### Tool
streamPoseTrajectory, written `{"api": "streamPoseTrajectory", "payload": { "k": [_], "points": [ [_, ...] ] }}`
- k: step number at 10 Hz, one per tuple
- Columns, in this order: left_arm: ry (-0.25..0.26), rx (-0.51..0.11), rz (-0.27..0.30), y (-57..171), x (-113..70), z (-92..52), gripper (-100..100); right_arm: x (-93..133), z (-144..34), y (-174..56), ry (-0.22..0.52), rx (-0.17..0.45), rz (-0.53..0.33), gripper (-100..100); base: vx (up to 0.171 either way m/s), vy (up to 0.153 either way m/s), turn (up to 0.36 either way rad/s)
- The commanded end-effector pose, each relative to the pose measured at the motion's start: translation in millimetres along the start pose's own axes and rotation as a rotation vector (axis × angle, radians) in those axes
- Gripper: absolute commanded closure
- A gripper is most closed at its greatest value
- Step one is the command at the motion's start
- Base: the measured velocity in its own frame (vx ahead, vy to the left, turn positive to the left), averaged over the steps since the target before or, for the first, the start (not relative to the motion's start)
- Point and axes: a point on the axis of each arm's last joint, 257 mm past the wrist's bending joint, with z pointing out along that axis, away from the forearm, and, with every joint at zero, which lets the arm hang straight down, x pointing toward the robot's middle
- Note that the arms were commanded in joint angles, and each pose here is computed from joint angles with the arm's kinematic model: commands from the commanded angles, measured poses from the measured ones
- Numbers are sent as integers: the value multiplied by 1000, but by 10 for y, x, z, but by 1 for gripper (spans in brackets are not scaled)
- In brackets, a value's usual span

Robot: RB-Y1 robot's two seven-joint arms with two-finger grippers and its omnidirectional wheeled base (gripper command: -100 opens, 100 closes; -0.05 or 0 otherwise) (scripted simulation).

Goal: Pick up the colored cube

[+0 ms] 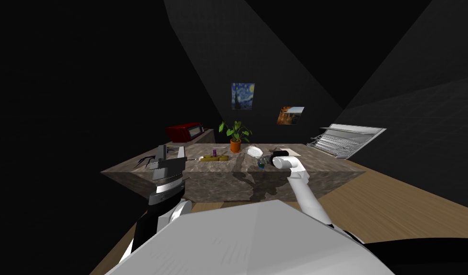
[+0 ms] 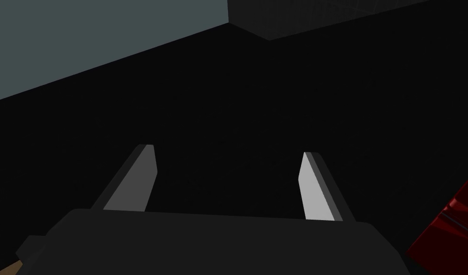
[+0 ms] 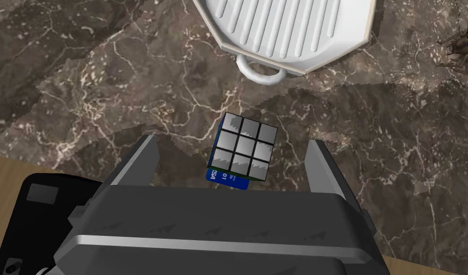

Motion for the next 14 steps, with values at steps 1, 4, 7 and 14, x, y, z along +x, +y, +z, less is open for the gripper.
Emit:
{"api": "streamPoseTrajectory", "payload": {
  "k": [1, 4, 7, 14],
  "points": [
    [0, 0, 0, 0, 0, 0, 0, -129, 9, -16, -50, 15, 34, -100, 38, -22, -12],
    [0, 0, 0, 0, 0, 0, 0, -341, 38, -78, -138, 45, 145, -100, 44, -22, -19],
    [0, 0, 0, 0, 0, 0, 0, -491, 35, -134, -200, 63, 194, -100, 43, -21, -10],
    [0, 0, 0, 0, 0, 0, 0, -819, 18, -305, -338, 107, 331, -100, 55, -13, -17]
  ]
}}
